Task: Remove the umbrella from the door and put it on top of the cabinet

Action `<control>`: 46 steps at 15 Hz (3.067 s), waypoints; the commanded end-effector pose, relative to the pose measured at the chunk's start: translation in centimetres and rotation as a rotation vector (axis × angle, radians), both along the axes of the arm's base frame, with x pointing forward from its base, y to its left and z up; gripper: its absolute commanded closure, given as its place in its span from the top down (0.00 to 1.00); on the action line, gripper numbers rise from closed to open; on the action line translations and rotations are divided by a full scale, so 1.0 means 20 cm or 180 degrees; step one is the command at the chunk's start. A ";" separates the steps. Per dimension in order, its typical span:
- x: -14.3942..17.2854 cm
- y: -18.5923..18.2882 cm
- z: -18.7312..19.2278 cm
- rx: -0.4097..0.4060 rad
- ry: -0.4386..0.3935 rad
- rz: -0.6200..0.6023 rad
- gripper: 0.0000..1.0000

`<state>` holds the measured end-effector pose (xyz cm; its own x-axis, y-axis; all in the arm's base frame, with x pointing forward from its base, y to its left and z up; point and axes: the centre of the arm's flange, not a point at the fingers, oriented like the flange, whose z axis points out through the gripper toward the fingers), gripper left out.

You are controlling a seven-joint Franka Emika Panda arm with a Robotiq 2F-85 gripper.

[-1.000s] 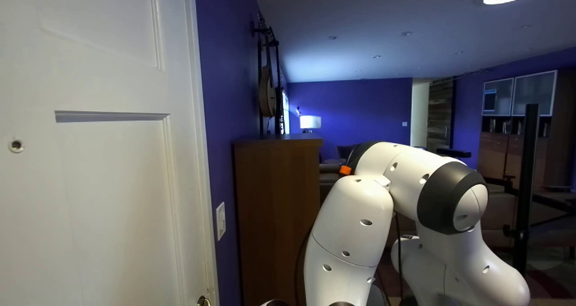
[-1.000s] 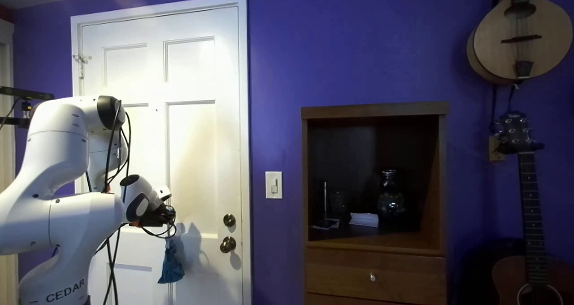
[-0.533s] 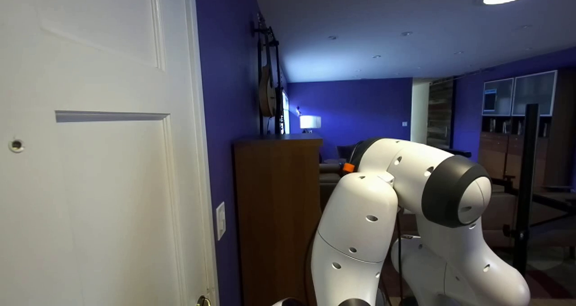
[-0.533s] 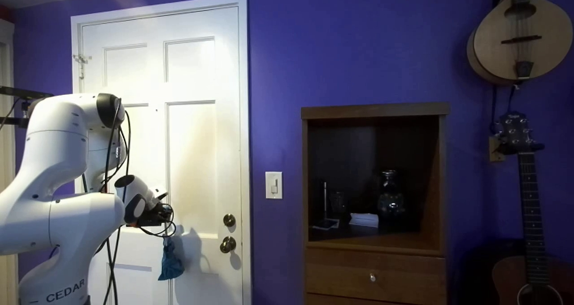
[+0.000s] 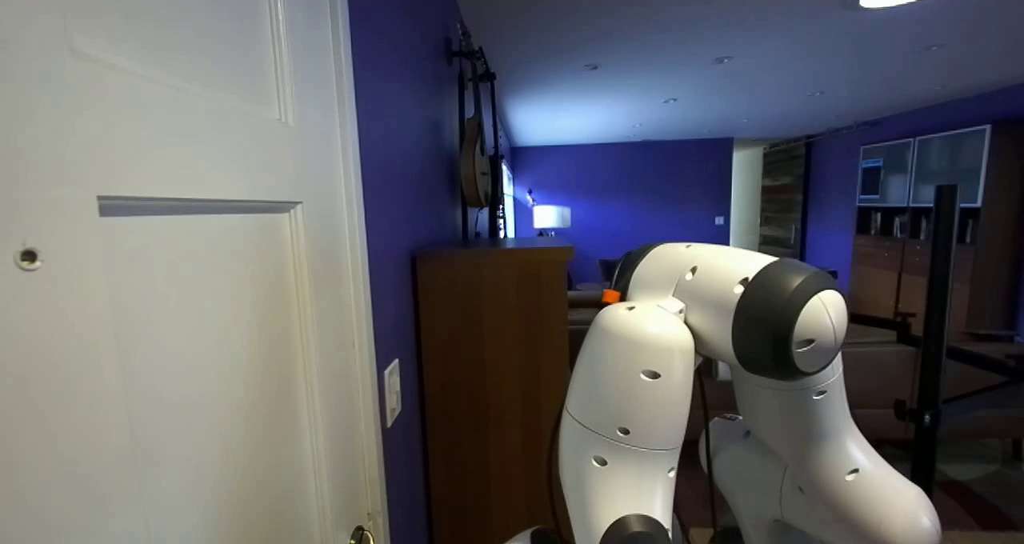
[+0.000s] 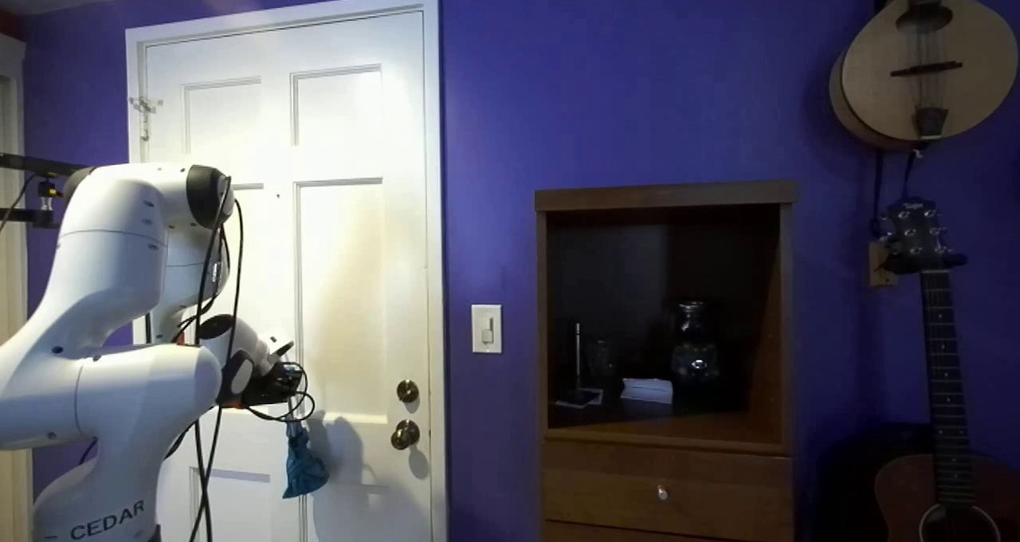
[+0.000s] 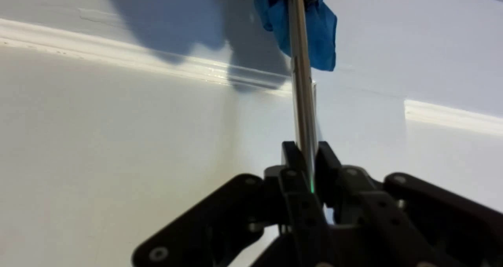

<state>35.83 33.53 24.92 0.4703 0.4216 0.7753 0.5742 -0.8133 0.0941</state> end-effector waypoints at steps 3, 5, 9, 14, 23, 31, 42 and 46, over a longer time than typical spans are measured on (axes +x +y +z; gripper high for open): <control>-0.06 -0.06 0.09 0.0009 -0.0282 0.0219 0.04; -0.07 -0.06 0.11 -0.0003 -0.0366 0.0275 0.04; -0.10 -0.07 0.16 -0.0030 -0.0546 0.0313 0.04; -0.08 -0.08 0.18 0.0084 -0.0674 0.0063 0.04; -0.07 0.01 0.21 0.0206 -0.0754 0.0321 0.04; -0.05 0.02 0.29 0.0449 -0.1090 0.0002 0.04; -0.01 0.15 0.34 0.0515 -0.1115 0.0465 0.04; -0.06 0.18 0.31 0.0153 -0.0903 0.0967 0.04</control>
<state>34.40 36.76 30.58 0.1241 0.3810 0.9162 0.6864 -0.6997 0.1980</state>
